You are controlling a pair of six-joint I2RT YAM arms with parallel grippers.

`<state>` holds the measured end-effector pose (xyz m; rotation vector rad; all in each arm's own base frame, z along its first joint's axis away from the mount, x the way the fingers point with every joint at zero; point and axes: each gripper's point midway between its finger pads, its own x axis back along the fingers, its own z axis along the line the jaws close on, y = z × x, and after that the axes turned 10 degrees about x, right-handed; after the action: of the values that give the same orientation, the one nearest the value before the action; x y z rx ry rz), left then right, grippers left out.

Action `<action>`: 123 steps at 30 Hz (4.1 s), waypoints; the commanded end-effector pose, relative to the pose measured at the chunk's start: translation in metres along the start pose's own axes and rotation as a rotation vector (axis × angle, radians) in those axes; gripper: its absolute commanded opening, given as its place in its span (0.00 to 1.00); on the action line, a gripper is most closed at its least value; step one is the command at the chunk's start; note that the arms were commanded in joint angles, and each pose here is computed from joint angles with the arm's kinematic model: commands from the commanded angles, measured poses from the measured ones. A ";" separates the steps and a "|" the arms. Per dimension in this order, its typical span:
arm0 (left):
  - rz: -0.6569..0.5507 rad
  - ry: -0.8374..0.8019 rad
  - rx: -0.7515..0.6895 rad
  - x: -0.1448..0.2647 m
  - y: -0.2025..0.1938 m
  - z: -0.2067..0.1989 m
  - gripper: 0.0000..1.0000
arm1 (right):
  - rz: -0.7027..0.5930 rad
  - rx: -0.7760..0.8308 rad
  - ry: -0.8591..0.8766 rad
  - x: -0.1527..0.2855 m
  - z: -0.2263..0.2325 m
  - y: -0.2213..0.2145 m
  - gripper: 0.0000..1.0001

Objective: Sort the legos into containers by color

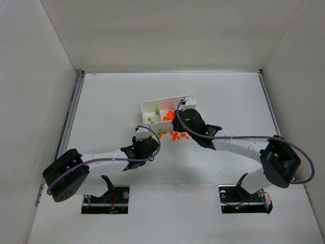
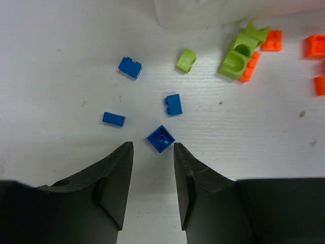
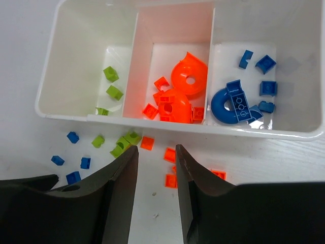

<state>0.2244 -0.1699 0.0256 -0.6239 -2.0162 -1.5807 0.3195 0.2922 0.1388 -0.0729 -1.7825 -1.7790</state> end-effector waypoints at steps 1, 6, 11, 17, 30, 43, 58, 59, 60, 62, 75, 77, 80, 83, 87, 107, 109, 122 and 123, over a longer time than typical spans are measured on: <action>-0.007 0.009 0.002 -0.006 0.003 -0.004 0.36 | -0.117 -0.052 0.011 0.015 0.002 0.035 0.41; -0.012 0.006 -0.001 -0.012 0.006 -0.006 0.36 | -0.120 -0.061 0.009 0.027 -0.005 0.028 0.42; 0.005 0.005 -0.012 -0.015 0.002 -0.008 0.27 | -0.112 -0.085 0.008 0.035 -0.011 0.016 0.42; -0.012 -0.013 -0.020 -0.009 0.009 -0.013 0.13 | -0.099 -0.090 0.001 0.041 -0.017 0.003 0.42; -0.104 -0.369 0.141 0.031 0.118 -0.136 0.12 | -0.054 -0.154 -0.052 0.064 -0.047 -0.048 0.32; -0.083 -0.472 0.183 -0.053 0.158 -0.252 0.15 | -0.024 -0.257 -0.044 0.077 -0.048 -0.084 0.33; -0.165 -0.357 0.161 -0.011 0.140 -0.174 0.30 | -0.022 -0.217 -0.012 0.073 -0.037 -0.082 0.35; -0.169 -0.334 0.158 -0.006 0.132 -0.158 0.28 | -0.024 -0.215 -0.012 0.072 -0.036 -0.081 0.35; -0.169 -0.312 0.156 0.000 0.122 -0.144 0.27 | -0.023 -0.219 -0.013 0.071 -0.035 -0.080 0.35; -0.166 -0.272 0.153 0.008 0.104 -0.117 0.25 | -0.024 -0.217 -0.006 0.068 -0.032 -0.078 0.34; -0.118 -0.067 0.092 -0.029 0.056 -0.037 0.26 | -0.021 -0.189 0.048 0.064 0.000 -0.068 0.32; -0.111 -0.069 0.070 -0.036 0.054 -0.038 0.26 | -0.004 -0.176 0.046 0.062 0.002 -0.075 0.32; -0.096 -0.068 0.051 -0.043 0.050 -0.040 0.26 | 0.015 -0.172 0.039 0.061 0.002 -0.081 0.32; -0.096 -0.052 0.029 -0.047 0.048 -0.037 0.26 | 0.017 -0.165 0.048 0.060 0.005 -0.081 0.33; -0.084 -0.045 0.023 -0.054 0.046 -0.036 0.27 | 0.010 -0.158 0.061 0.058 0.012 -0.075 0.34; -0.131 -0.200 0.090 -0.015 0.080 -0.070 0.09 | 0.079 -0.102 -0.001 0.022 0.017 -0.092 0.49; -0.163 -0.238 0.126 -0.002 0.096 -0.077 0.09 | 0.083 -0.083 -0.022 0.016 0.015 -0.091 0.48; -0.254 -0.248 0.264 -0.030 0.161 -0.089 0.11 | 0.127 -0.040 -0.077 -0.008 0.017 -0.099 0.46; -0.252 -0.237 0.265 -0.035 0.162 -0.088 0.12 | 0.124 -0.043 -0.083 -0.009 0.016 -0.099 0.46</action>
<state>0.3445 -0.2098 0.1213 -0.4998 -2.4230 -1.4260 0.2617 0.2991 0.0364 -0.2747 -1.7310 -1.6948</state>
